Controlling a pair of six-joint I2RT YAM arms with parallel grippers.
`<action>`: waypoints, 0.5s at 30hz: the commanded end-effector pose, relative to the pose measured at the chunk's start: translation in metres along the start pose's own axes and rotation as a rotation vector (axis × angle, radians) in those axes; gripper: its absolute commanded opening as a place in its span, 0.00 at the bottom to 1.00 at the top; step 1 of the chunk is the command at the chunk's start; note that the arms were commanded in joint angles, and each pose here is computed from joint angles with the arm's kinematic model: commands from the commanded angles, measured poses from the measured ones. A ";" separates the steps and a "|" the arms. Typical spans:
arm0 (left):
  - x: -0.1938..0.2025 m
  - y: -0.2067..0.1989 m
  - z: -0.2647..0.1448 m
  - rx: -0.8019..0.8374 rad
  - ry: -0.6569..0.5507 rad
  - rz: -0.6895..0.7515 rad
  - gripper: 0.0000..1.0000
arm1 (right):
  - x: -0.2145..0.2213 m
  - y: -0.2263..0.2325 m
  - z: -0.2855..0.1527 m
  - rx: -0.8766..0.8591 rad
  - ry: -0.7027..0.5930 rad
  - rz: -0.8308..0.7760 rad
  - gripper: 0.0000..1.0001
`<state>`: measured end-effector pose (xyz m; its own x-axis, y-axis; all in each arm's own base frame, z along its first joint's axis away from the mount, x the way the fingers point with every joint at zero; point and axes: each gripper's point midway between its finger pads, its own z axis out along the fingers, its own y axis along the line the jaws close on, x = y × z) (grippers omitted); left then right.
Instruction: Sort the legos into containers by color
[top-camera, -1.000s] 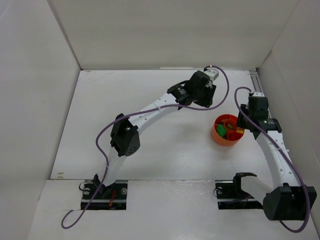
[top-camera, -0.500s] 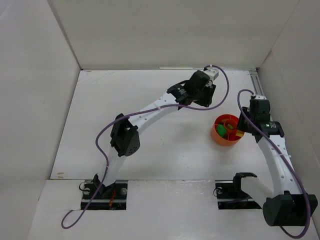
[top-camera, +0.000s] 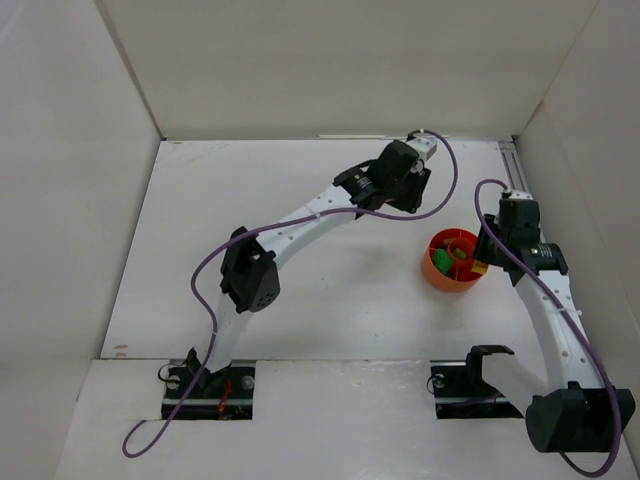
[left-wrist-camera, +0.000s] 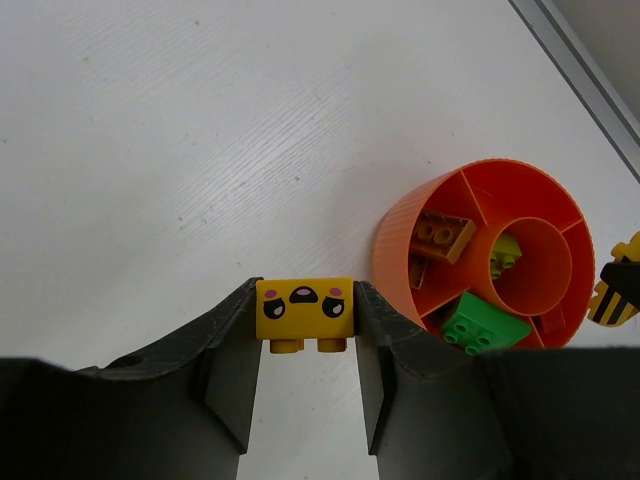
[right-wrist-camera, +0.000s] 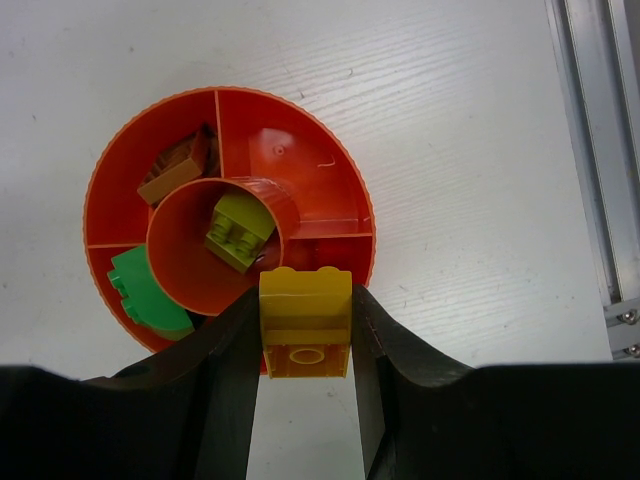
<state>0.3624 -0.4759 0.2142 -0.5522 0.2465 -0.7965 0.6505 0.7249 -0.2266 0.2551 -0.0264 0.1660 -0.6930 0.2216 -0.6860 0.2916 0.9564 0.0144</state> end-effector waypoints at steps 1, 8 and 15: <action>-0.042 0.004 -0.027 -0.006 -0.101 0.011 0.00 | -0.009 0.001 -0.001 -0.011 -0.052 0.024 0.06; -0.042 0.004 -0.027 -0.006 -0.102 0.011 0.00 | -0.011 0.001 -0.003 -0.013 -0.061 0.026 0.06; -0.044 0.009 -0.027 -0.014 -0.104 0.006 0.00 | -0.011 0.000 -0.003 -0.004 -0.063 0.026 0.06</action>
<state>0.3736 -0.4669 0.2139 -0.5498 0.2418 -0.7995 0.6362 0.7414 -0.2133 0.2535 -0.0265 0.1642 -0.6908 0.2216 -0.6882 0.2918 0.9564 0.0150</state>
